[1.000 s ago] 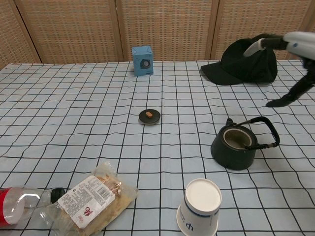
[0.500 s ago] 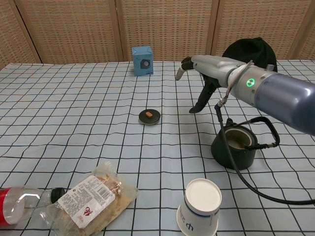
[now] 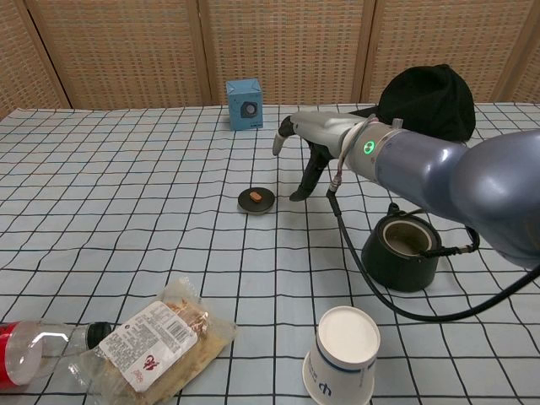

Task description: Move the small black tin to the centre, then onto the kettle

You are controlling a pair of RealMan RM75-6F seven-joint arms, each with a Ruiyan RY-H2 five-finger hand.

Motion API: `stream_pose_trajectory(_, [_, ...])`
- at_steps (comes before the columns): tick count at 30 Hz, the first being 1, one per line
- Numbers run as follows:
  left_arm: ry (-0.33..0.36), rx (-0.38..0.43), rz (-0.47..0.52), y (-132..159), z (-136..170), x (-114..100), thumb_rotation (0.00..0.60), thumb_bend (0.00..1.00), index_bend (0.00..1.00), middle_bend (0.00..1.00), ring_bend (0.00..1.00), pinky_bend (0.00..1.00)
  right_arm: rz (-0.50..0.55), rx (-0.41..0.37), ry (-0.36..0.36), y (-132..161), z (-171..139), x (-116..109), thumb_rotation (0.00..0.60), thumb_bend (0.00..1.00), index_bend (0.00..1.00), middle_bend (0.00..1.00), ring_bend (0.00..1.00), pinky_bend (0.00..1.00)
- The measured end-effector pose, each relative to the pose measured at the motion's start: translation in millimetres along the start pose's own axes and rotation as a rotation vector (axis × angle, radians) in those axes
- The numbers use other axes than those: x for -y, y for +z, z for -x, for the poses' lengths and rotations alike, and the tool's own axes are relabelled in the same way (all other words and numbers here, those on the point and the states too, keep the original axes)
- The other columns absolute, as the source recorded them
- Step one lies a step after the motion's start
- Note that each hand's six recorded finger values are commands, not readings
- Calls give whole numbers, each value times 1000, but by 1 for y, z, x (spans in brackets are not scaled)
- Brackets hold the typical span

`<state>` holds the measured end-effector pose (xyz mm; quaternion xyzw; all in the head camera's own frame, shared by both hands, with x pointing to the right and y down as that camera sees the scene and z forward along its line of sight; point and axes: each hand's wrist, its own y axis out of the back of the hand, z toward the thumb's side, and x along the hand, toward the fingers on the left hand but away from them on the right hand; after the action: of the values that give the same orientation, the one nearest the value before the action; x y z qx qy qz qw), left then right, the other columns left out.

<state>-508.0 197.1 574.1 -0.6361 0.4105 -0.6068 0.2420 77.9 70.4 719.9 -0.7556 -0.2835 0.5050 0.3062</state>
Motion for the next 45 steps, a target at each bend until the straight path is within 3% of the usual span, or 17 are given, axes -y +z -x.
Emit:
stream_pose_trajectory(23, [-91,-16,49,-12,-9,9,600,95,0,0,0,0,-23,-26,54,34,32,32,600,363,330,40,0,0])
stream_pose_trajectory(32, [-106,-19,54,-14,-10,11,600,95,0,0,0,0,-45,-22,53,34,41,39,600,363,311,40,0,0])
stream_pose_trajectory(45, [-124,-3,72,-12,-10,13,600,95,0,0,0,0,-74,-10,59,32,45,45,600,408,414,63,0,0])
